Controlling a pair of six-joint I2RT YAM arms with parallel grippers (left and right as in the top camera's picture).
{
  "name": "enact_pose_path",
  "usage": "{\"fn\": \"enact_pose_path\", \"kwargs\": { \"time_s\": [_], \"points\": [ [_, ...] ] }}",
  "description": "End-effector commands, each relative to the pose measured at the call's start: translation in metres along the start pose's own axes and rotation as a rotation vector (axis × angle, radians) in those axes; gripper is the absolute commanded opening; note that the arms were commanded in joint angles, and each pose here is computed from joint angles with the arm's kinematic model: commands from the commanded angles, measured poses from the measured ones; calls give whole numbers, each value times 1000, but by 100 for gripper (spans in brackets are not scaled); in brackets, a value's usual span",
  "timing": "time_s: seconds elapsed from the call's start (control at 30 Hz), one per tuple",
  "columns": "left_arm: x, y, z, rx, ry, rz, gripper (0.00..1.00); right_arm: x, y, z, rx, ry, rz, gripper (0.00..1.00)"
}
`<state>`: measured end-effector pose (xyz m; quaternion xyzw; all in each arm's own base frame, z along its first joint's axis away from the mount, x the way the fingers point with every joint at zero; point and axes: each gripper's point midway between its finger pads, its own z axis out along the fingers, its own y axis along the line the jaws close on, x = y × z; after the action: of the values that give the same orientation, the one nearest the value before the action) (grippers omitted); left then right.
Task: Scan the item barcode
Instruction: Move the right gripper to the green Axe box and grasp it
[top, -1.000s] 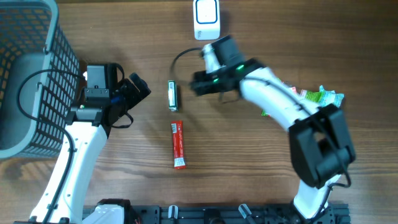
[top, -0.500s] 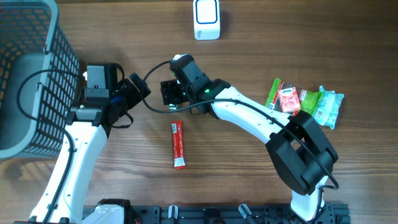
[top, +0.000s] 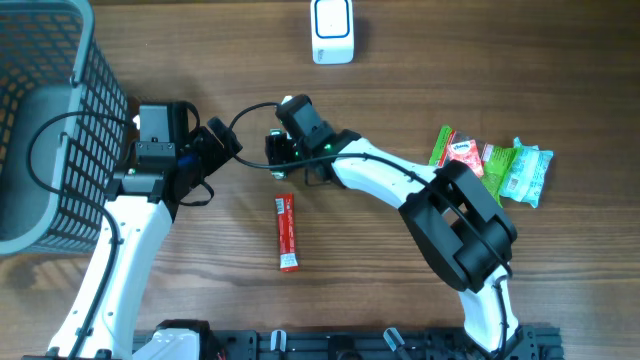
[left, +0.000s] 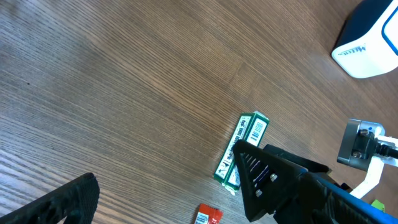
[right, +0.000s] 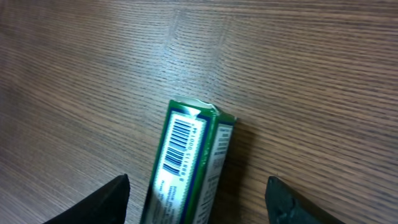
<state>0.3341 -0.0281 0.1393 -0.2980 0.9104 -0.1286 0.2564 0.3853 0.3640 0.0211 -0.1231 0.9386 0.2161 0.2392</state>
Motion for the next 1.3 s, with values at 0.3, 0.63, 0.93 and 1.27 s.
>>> {"fn": "enact_pose_path", "kwargs": {
  "time_s": [0.3,0.63,0.93,1.27],
  "points": [
    [-3,2,1,-10,-7,1,100,-10,19,-15,-123,-2,-23,63],
    [-3,2,1,-10,-7,1,100,-24,-1,-38,-173,21,-34,68],
    [-20,-11,0,43,-78,-18,100,-20,-1,-38,-170,37,-27,70],
    [-64,63,-9,-82,-165,-275,100,-4,13,-22,-67,15,-98,68]
  ]
}}
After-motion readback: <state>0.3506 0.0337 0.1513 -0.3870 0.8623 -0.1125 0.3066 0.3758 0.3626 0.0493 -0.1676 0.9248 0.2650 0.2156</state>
